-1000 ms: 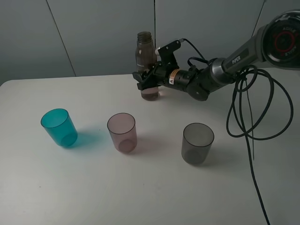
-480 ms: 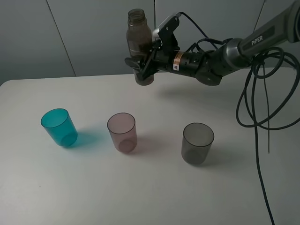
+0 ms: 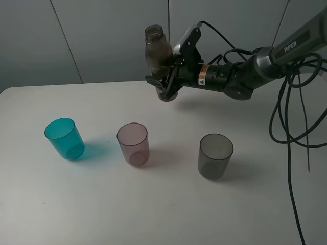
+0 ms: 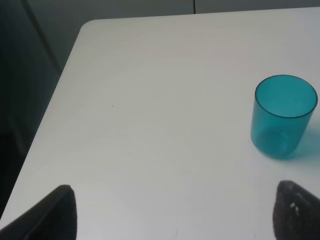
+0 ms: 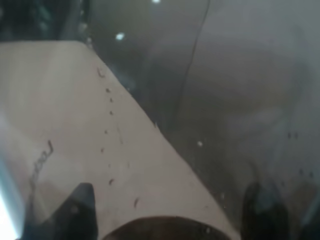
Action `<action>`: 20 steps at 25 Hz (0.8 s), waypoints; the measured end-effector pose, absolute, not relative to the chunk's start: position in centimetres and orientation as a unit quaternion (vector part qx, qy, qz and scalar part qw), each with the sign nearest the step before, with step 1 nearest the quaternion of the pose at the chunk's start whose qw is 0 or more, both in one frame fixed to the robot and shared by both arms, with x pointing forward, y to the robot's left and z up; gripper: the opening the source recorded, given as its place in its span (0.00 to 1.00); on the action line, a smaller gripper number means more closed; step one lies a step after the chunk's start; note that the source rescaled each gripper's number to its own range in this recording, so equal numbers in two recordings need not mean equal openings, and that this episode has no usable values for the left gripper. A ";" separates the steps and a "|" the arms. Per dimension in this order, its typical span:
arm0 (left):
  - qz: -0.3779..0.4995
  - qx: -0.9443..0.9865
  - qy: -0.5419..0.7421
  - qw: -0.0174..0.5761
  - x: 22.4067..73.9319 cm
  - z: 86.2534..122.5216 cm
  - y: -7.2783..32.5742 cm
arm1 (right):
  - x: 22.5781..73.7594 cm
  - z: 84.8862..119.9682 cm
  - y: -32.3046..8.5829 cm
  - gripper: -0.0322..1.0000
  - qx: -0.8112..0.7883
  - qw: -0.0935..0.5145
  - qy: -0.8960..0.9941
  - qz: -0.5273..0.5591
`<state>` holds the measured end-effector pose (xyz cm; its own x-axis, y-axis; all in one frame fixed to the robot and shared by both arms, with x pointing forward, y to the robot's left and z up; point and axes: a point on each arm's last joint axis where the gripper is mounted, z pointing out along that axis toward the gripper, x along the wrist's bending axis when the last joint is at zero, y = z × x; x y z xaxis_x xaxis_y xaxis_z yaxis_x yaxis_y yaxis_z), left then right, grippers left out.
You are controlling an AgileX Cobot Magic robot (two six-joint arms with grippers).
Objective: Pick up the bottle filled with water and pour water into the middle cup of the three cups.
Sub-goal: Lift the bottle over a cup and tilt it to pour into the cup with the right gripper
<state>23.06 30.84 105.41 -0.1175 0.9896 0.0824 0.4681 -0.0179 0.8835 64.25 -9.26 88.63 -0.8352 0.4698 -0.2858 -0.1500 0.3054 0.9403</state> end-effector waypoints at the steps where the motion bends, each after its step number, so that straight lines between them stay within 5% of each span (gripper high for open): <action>1: 0.411 0.583 0.625 0.318 23.1 105.4 30.8 | 64.3 88.6 -9.3 0.03 0.086 0.281 0.765 0.573; 20: 0.411 0.583 0.625 0.318 23.1 105.4 30.8 | 62.8 88.0 -8.2 0.03 -0.141 0.394 0.765 0.490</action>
